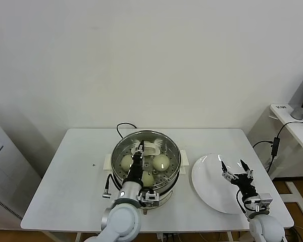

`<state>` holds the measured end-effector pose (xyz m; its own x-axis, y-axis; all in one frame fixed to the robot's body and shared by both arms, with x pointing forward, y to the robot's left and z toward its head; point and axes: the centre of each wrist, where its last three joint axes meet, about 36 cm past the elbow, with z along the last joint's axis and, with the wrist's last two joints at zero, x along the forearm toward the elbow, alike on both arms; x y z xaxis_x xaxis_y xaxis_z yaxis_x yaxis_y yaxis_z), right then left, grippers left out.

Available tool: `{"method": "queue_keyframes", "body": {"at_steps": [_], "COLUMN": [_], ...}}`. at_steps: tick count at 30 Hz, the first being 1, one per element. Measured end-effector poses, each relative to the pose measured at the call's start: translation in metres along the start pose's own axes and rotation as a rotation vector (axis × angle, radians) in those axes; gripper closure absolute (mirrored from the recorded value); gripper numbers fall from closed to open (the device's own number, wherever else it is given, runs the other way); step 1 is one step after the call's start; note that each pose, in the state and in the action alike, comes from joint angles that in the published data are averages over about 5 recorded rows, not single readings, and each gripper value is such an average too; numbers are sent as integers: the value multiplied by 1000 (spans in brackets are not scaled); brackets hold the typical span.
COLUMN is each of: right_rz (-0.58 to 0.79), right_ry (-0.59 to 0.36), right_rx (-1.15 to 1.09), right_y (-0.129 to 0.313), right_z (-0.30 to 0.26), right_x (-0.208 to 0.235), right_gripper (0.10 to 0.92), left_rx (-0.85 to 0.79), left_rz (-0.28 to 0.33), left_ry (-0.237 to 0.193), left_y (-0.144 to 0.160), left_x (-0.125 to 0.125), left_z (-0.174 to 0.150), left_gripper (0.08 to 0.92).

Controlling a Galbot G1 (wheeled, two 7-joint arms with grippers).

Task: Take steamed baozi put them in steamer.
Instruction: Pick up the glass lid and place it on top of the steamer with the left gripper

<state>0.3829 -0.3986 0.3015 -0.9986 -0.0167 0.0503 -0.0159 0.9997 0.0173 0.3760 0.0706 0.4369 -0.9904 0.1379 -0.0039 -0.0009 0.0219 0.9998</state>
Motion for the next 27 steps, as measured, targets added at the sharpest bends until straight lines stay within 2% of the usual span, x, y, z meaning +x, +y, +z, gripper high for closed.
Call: {"method": "queue_keyframes", "body": {"at_steps": [15, 18, 22, 27], "right_rz": [4, 5, 5, 5], "right_ry": [-1, -2, -3, -4], "right_rx": [-1, -2, -2, -3], "right_y": [-2, -2, -2, -3], "right_z": [1, 1, 2, 2], "right_x": [2, 2, 2, 1], "right_gripper": [200, 200, 200, 200], "left_rx": [12, 28, 63, 147], "left_rz": [9, 15, 27, 63], "left_ry": [13, 16, 14, -27], "left_y": [-8, -9, -8, 3], "left_x": [-1, 2, 7, 17], "left_z": [-2, -2, 1, 9], "left_gripper": [885, 843, 728, 590]}}
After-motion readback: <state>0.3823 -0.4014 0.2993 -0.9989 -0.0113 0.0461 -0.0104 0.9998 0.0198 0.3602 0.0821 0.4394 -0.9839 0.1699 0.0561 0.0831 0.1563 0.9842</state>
